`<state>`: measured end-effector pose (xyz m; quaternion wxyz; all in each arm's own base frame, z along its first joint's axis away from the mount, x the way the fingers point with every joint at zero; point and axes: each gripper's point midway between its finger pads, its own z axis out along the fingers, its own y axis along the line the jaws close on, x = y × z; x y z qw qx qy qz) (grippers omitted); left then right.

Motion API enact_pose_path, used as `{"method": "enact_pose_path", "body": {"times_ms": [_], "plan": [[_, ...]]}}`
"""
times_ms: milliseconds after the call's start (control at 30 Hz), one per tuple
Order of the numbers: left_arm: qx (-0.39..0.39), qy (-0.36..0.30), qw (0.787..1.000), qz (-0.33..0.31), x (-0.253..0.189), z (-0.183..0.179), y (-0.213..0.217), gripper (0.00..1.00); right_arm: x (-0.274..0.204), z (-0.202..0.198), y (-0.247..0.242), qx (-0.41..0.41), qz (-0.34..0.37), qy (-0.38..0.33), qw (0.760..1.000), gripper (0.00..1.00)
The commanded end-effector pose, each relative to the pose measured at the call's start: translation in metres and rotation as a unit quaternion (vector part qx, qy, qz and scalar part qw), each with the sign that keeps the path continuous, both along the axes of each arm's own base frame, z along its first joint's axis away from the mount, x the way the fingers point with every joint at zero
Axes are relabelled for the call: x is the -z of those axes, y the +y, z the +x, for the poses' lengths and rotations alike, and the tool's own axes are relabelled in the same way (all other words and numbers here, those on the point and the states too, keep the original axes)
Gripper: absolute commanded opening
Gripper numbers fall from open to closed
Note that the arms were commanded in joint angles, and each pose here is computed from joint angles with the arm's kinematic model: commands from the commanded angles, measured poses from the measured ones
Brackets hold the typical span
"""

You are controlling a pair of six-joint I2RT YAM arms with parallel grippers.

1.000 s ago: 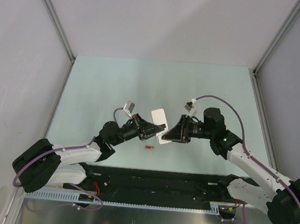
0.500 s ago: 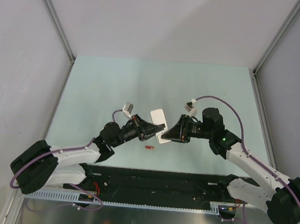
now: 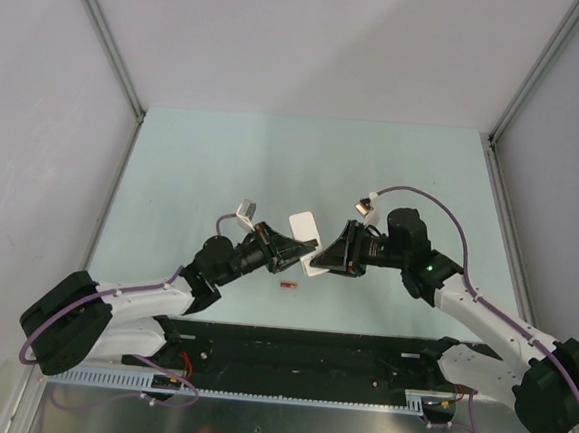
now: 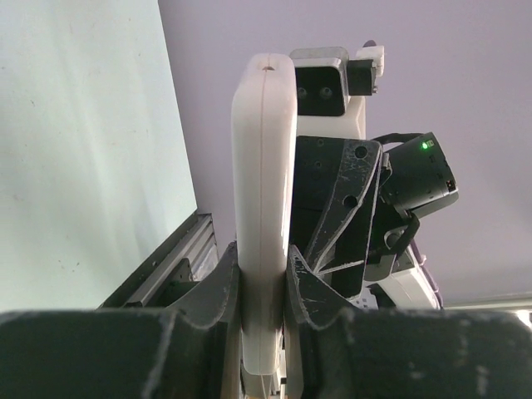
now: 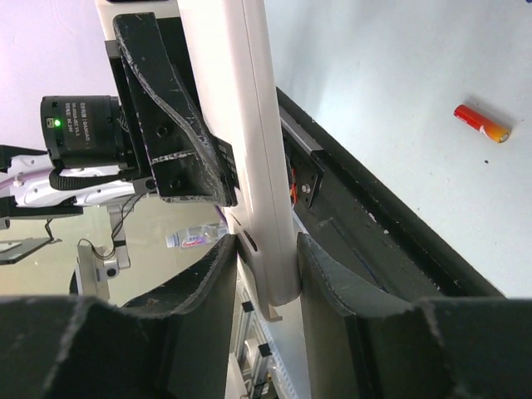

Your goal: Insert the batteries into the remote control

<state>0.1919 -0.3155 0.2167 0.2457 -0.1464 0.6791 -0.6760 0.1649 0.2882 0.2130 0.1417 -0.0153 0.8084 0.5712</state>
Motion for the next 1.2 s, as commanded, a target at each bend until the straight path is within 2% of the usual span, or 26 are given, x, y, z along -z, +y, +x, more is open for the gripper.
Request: {"method": "enact_pose_path", "body": {"times_ms": [0,200,867,1167], "plan": [[-0.002,-0.031,0.998,-0.049,-0.039,-0.003,-0.001,0.00,0.005,0.005,0.000,0.015,-0.012,-0.003,1.000,0.39],[0.000,-0.038,0.997,-0.062,-0.049,-0.004,0.001,0.00,0.010,0.007,0.000,0.019,-0.021,0.001,1.000,0.43],[0.003,-0.048,0.994,-0.096,-0.063,-0.006,0.002,0.00,0.001,0.008,0.013,0.015,0.002,-0.004,1.000,0.43],[0.005,-0.030,0.995,-0.091,-0.051,-0.008,0.002,0.00,-0.003,0.013,0.017,0.018,0.016,-0.004,1.000,0.43]]}}
